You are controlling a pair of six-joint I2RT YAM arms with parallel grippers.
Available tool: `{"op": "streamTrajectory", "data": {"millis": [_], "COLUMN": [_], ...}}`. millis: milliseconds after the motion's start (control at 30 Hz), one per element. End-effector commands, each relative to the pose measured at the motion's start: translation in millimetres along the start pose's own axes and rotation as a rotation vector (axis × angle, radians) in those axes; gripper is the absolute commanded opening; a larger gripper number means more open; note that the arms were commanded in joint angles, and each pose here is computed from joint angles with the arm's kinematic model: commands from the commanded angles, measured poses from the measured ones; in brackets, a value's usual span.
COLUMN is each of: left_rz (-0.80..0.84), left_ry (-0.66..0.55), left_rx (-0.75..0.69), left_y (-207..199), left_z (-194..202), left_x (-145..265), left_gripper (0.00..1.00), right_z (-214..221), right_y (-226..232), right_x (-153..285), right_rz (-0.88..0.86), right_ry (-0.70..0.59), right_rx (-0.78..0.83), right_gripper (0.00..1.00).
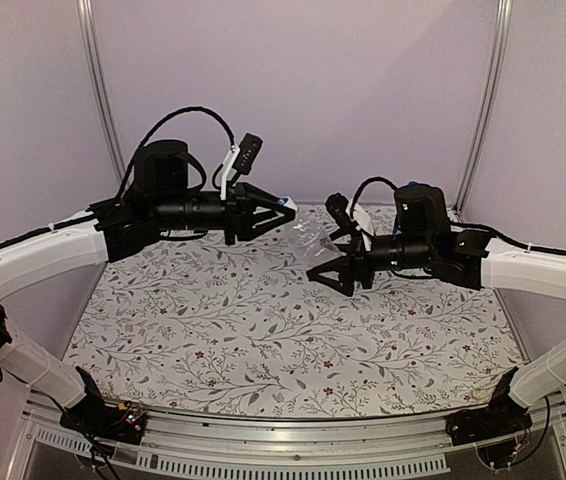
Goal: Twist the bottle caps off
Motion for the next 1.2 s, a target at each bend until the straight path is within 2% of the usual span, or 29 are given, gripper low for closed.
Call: {"op": "streamTrajectory", "data": {"millis": [0,800,1167], "left_rz": [0.036,0.059,0.069], "left_ry": [-0.015,0.013,0.002], "left_rx": [-0.002,0.011,-0.006], "left_y": [-4.2,-4.9,-10.2], "left_z": [-1.6,3.5,-0.9], "left_x": [0.6,-6.1,-2.7], "left_gripper": [0.12,0.10,0.09], "right_z": [-22.0,-13.7,-7.5], "right_y": [1.2,10.9,6.9], "right_x": [-5.3,-4.9,-9.9], "right_rz": [-0.015,-0.078,-0.065], "right_ry": [-0.052,-0.066,-0.043], "right_rx": [0.067,0.115,0.100], "right_gripper": [0.85,0.68,0.73]}}
Point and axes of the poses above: each gripper's point midway between its finger pads, its own x axis back along the fingers, its own y axis along the line the jaws close on, z = x × y, the point moved 3 cm from there along x, back along the fingers, and after that the axes turned 2 degrees about -x, right-handed, at the moved point
